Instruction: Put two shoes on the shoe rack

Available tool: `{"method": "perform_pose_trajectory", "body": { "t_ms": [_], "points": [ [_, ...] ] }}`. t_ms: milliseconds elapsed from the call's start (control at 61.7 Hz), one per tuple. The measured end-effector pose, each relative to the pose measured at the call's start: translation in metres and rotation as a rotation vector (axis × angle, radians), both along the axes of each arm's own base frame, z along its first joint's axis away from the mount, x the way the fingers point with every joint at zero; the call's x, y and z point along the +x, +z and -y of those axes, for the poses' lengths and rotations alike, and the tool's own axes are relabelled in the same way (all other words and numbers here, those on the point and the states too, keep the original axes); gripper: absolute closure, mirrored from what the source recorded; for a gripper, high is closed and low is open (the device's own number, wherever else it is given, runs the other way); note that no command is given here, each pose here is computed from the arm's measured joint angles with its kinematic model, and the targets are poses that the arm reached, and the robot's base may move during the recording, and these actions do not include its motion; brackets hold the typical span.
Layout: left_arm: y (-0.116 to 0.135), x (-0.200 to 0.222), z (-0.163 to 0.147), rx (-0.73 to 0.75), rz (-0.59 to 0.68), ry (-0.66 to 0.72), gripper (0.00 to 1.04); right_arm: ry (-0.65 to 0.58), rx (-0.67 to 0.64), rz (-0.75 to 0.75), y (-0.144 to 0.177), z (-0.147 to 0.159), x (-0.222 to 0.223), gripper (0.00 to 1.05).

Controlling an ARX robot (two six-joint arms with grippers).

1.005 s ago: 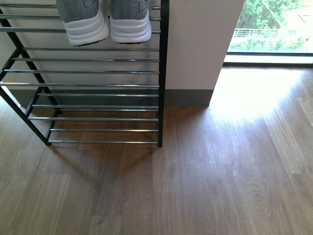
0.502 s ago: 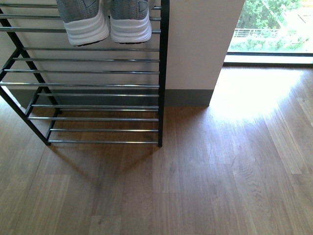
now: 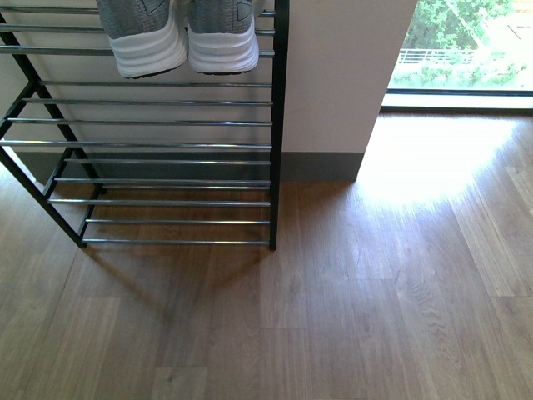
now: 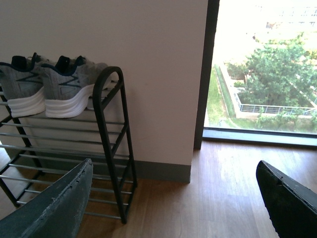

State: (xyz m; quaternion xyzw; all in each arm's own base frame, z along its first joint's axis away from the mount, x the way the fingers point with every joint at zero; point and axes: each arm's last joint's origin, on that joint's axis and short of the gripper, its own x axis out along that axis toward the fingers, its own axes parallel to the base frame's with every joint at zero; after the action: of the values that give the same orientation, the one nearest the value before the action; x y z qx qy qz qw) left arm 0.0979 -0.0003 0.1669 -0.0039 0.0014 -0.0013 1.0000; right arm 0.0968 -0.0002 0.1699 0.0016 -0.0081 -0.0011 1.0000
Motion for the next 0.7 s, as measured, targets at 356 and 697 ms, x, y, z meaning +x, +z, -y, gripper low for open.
{"method": "perform_pose_trajectory", "body": {
  "t_ms": [356,697],
  "points": [
    [0.0,0.0,0.0,0.0,0.0,0.0,0.36,0.0,0.0,0.0,0.0,0.0,0.0,0.09],
    [0.0,0.0,0.0,0.002,0.0,0.0,0.09,0.0,0.0,0.0,0.0,0.0,0.0,0.09]
  ]
}}
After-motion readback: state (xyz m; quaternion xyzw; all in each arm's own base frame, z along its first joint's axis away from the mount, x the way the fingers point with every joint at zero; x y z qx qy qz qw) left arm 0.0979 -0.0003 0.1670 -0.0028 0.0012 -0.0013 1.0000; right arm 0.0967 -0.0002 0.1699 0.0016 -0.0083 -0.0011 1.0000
